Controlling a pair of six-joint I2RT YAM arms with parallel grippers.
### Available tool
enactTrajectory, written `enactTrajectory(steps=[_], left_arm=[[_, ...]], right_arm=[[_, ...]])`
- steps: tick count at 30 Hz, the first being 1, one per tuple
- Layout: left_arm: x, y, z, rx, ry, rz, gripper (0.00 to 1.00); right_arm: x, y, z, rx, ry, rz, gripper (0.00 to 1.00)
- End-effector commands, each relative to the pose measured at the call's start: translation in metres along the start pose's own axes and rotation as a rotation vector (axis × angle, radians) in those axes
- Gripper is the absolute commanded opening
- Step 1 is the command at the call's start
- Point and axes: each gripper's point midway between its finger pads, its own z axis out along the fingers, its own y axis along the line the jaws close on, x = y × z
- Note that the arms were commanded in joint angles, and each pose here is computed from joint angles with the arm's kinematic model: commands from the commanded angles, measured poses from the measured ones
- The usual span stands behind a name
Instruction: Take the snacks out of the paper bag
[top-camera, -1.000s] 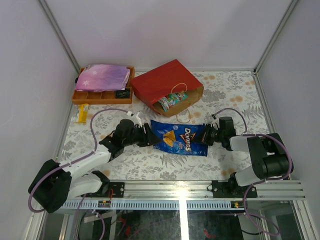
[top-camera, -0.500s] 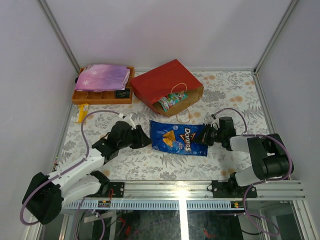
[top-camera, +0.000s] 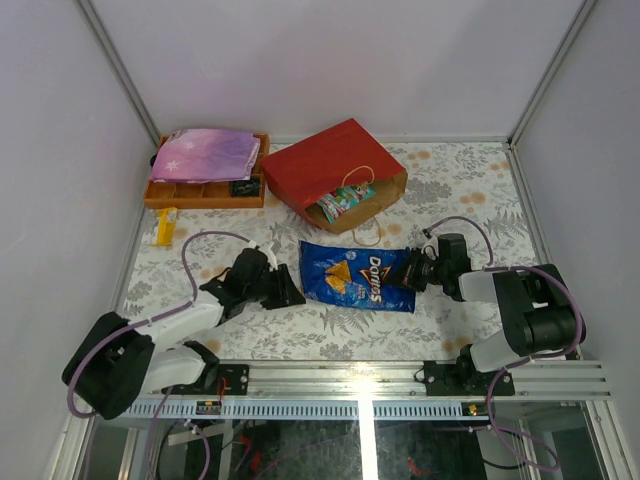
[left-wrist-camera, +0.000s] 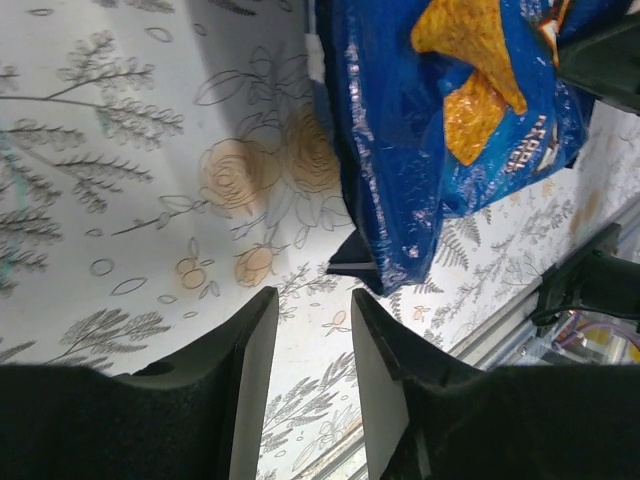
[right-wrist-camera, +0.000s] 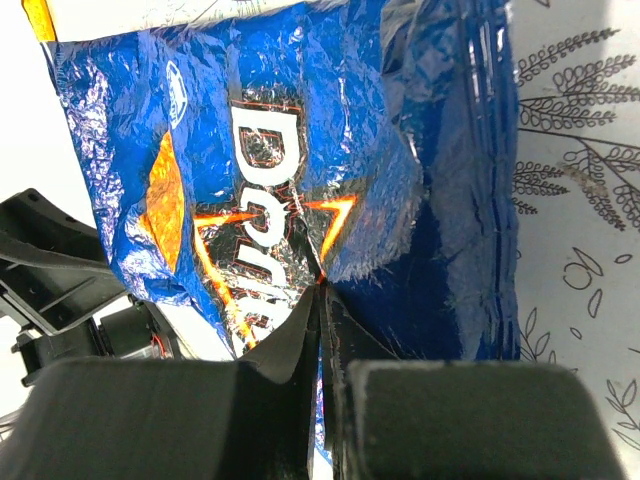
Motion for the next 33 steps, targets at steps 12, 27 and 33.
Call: enactTrajectory(steps=[12, 27, 33], left_arm=[[-0.022, -0.039, 0.021, 0.197, -0.023, 0.053, 0.34], [-0.053, -0.052, 0.019, 0.169, -0.093, 0.136, 0.23], [-0.051, -0.052, 0.024, 0.17, -0.069, 0.132, 0.16]], right_arm=[[-0.002, -0.013, 0.005, 0.034, -0.016, 0.008, 0.0], [0.001, -0.013, 0.007, 0.018, 0.0, -0.004, 0.0], [0.001, -0.012, 0.008, 0.008, 0.002, -0.004, 0.0]])
